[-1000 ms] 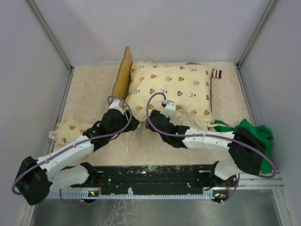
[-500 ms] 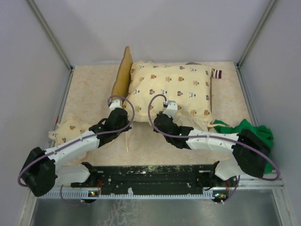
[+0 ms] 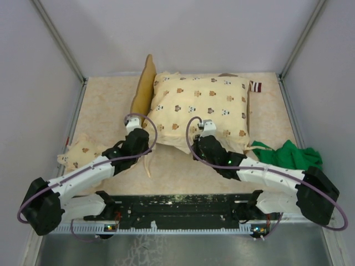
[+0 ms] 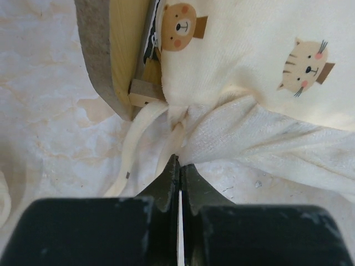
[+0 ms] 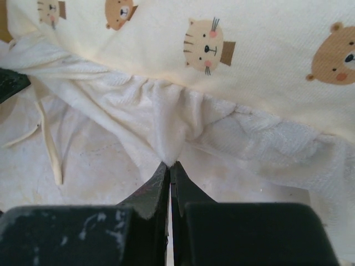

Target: Set up the pet bed

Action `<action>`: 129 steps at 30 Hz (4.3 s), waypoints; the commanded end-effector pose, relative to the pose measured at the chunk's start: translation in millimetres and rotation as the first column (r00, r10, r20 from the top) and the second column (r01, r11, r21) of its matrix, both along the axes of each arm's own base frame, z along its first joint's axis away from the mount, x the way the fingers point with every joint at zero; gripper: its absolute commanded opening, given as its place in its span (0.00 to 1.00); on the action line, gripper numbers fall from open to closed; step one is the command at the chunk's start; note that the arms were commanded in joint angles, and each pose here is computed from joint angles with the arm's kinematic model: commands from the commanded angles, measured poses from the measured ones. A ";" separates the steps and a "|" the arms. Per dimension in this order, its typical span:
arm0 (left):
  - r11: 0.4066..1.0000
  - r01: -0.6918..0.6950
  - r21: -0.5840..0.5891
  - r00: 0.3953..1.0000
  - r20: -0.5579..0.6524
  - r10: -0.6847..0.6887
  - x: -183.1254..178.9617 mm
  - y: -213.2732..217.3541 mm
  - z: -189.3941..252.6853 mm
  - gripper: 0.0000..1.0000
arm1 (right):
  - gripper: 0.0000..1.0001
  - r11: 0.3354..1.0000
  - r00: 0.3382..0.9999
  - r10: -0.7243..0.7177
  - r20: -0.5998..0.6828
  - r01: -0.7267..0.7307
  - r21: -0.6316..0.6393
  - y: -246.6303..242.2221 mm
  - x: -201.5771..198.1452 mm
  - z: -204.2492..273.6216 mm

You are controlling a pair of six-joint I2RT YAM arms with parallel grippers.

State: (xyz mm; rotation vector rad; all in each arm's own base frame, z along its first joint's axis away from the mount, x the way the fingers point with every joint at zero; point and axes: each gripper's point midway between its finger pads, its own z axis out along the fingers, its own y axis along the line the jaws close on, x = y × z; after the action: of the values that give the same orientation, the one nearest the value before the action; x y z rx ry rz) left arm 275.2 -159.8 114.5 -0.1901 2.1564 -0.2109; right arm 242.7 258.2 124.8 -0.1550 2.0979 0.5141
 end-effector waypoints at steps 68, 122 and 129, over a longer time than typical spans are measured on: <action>0.980 -0.081 0.184 0.994 0.091 0.065 20.7 44.0 19.5 0.00 | 0.62 0.916 0.957 -0.288 0.045 0.289 -0.279 -148.4 31.4 89.5; 0.766 -0.633 -0.107 0.773 -0.042 0.633 12.4 150.1 85.3 0.86 | 0.50 0.994 0.998 -0.038 -0.048 0.043 0.103 -82.9 22.4 107.0; 0.601 -0.789 -0.122 0.609 -0.037 0.792 21.7 208.2 94.0 0.89 | 0.50 0.993 0.999 -0.003 -0.033 0.007 0.120 -73.6 11.1 103.3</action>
State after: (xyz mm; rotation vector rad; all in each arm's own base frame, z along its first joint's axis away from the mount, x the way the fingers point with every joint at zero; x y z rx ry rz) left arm 294.3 21.1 208.7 -1.0604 1.8834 0.1315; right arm 250.9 179.1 212.1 -0.0886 2.1693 0.5929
